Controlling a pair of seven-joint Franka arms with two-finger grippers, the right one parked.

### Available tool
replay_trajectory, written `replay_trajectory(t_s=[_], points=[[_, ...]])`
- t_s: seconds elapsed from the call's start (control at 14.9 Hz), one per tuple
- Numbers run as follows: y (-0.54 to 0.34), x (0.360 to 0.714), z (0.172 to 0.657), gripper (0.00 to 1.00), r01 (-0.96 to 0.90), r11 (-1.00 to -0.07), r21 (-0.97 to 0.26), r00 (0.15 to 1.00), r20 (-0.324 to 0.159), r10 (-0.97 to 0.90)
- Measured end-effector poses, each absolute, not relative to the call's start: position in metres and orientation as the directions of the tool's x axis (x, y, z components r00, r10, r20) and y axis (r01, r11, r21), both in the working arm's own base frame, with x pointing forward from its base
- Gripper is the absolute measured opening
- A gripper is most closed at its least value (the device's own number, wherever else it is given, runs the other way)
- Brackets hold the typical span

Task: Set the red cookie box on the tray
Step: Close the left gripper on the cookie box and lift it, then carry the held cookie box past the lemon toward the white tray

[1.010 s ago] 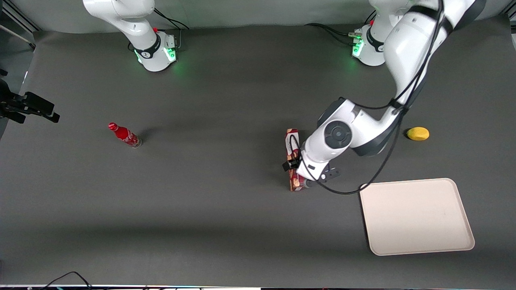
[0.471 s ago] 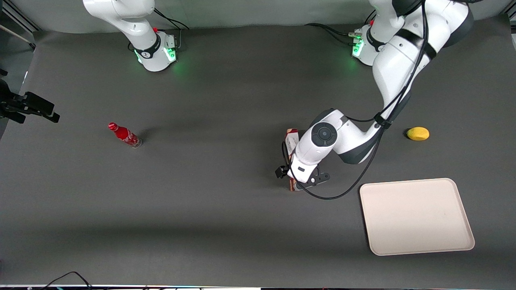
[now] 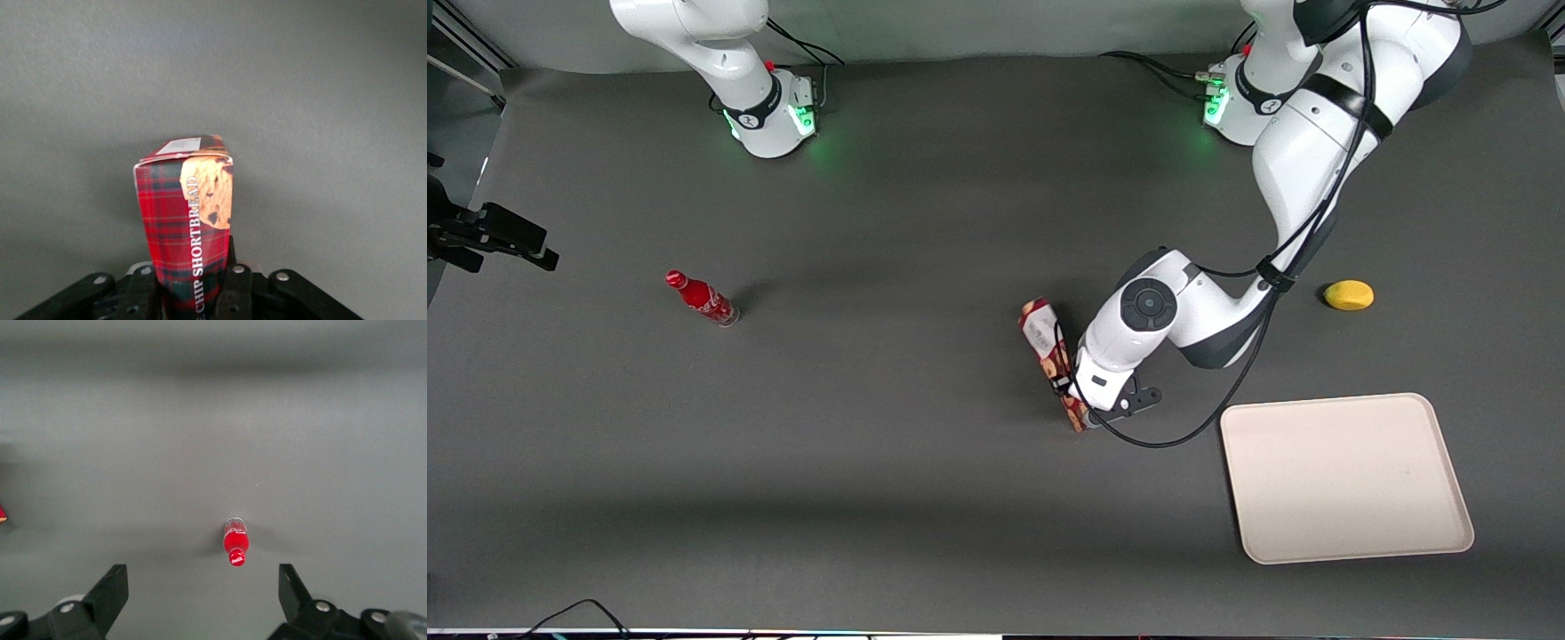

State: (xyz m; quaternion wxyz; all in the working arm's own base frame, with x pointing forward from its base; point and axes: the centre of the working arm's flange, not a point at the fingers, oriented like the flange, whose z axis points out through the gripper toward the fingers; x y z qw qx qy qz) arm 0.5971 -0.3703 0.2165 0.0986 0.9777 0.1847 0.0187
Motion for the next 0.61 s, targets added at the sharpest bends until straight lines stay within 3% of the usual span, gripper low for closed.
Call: replay_trajectory(t_s=[0.27, 0.61], points=[[-0.349, 0.616, 0.236, 0.25, 0.394, -0.908, 0.145, 0.917, -0.003, 0.398], [-0.310, 0.649, 0.370, 0.25, 0.480, -0.877, -0.003, 0.877, -0.014, 0.480]])
